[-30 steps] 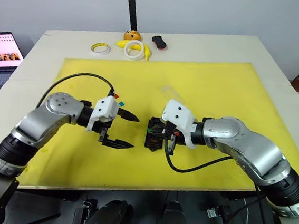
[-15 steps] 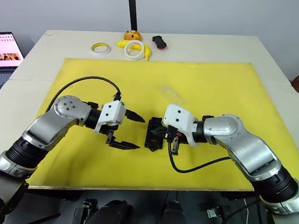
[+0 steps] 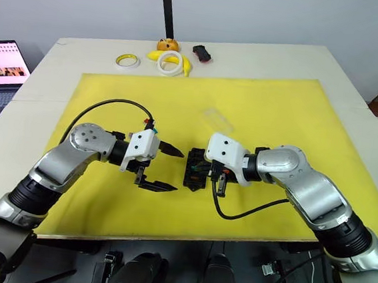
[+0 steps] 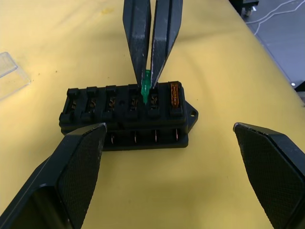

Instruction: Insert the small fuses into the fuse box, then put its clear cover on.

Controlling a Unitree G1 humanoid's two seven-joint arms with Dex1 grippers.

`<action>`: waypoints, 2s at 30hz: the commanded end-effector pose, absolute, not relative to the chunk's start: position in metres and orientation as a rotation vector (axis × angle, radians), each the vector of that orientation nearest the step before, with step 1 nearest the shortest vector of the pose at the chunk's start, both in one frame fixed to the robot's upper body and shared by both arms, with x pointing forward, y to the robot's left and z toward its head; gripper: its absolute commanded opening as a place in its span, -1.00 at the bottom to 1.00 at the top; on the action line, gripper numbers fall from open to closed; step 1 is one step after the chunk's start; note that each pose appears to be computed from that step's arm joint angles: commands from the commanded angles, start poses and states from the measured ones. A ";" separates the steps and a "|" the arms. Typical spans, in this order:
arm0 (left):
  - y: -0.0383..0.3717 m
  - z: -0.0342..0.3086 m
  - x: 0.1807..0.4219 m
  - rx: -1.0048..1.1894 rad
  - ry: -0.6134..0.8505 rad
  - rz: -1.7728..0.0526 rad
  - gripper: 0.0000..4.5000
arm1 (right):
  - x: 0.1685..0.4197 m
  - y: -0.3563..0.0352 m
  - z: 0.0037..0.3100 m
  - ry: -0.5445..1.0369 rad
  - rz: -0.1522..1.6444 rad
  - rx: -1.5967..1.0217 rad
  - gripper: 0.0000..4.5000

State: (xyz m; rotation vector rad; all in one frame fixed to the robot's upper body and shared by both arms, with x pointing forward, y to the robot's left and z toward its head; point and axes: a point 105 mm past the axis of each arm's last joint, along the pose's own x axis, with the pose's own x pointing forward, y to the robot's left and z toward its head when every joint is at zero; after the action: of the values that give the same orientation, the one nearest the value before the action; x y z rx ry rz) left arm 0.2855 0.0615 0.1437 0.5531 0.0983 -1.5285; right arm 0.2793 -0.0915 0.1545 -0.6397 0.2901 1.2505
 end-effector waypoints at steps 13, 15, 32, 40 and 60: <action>0.059 0.155 0.287 0.578 0.051 -1.515 0.99 | 0.275 -0.090 0.163 0.248 1.256 -0.657 -1.00; 0.059 0.155 0.287 0.578 0.051 -1.514 0.99 | 0.275 -0.089 0.162 0.248 1.258 -0.657 -1.00; 0.057 0.155 0.287 0.576 0.053 -1.514 0.99 | 0.275 -0.089 0.155 0.254 1.270 -0.691 -1.00; 0.056 0.155 0.286 0.575 0.047 -1.514 0.99 | 0.278 -0.089 0.154 0.256 1.272 -0.710 -1.00; 0.055 0.156 0.287 0.569 0.045 -1.505 1.00 | 0.283 -0.090 0.162 0.254 1.271 -0.705 -0.70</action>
State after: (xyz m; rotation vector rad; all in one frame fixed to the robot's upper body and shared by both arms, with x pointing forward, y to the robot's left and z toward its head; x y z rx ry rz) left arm 0.2877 0.0578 0.1423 0.5464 0.1028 -1.5082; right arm 0.2819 -0.0921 0.1479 -0.7040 0.3007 1.2770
